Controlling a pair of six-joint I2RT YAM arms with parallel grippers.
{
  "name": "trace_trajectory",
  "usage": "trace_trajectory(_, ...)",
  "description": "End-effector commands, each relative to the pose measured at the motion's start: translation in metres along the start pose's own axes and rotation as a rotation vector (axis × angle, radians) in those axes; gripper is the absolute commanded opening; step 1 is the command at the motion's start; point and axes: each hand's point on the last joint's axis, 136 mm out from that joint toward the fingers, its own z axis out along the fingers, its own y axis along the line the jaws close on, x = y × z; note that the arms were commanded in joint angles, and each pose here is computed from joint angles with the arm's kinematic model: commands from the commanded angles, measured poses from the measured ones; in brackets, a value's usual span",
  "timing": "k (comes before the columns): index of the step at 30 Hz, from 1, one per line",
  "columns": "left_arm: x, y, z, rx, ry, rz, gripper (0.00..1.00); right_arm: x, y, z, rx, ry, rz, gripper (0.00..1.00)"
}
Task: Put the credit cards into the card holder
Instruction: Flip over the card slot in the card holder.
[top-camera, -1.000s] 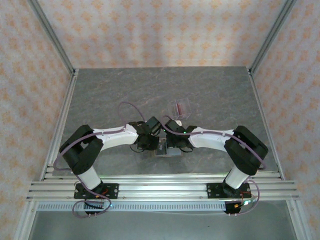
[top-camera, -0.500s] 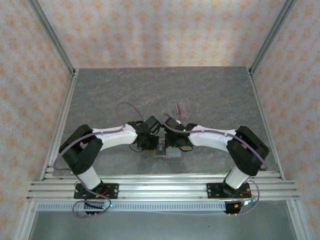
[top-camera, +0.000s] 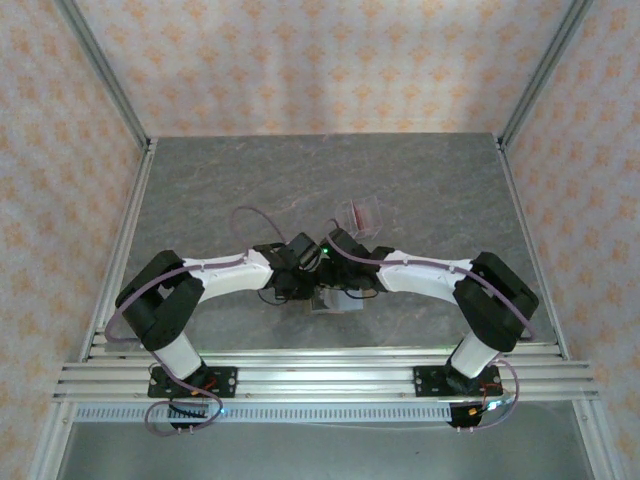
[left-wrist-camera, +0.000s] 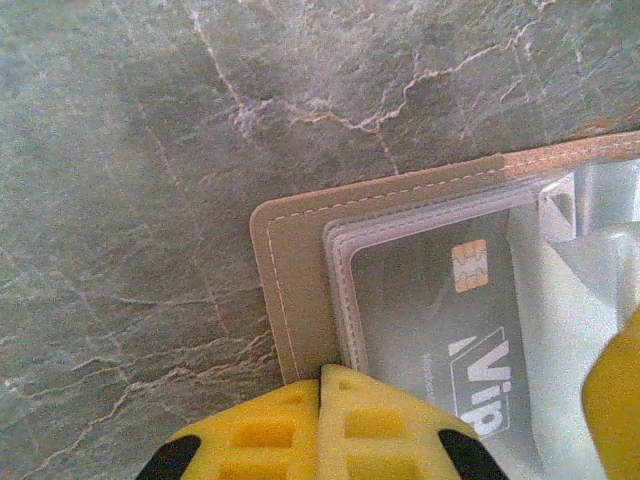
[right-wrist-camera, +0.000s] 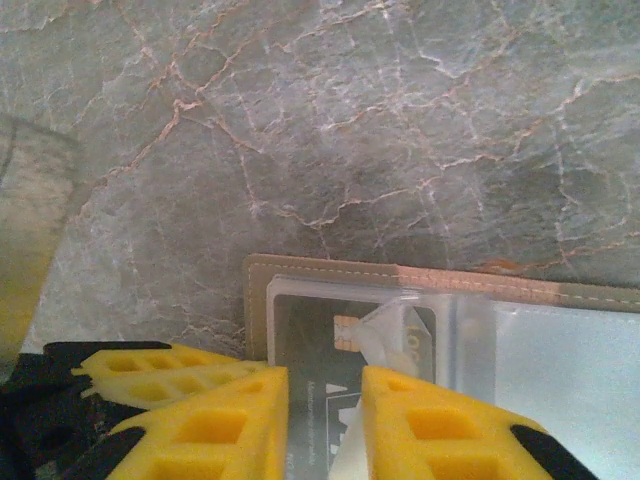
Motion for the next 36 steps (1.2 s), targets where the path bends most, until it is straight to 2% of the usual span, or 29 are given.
trace_trajectory(1, 0.023, 0.009, 0.022, -0.023, 0.069, -0.005, 0.0, -0.01, 0.017, -0.008, -0.068, -0.028, 0.022, 0.28)
trace_trajectory(8, 0.022, 0.01, 0.015, -0.022, 0.054, -0.008, 0.0, -0.008, 0.012, -0.004, -0.051, -0.022, 0.03, 0.29)
trace_trajectory(11, 0.022, 0.01, 0.014, -0.024, 0.054, -0.008, 0.0, -0.007, 0.012, -0.008, -0.052, -0.021, 0.023, 0.34)
trace_trajectory(21, 0.02, 0.008, 0.007, -0.013, 0.042, -0.009, 0.0, -0.007, 0.052, -0.027, -0.311, 0.01, 0.046, 0.38)
trace_trajectory(36, 0.017, 0.007, -0.015, 0.03, 0.016, -0.032, 0.0, -0.03, 0.074, -0.04, -0.501, -0.006, 0.115, 0.44)
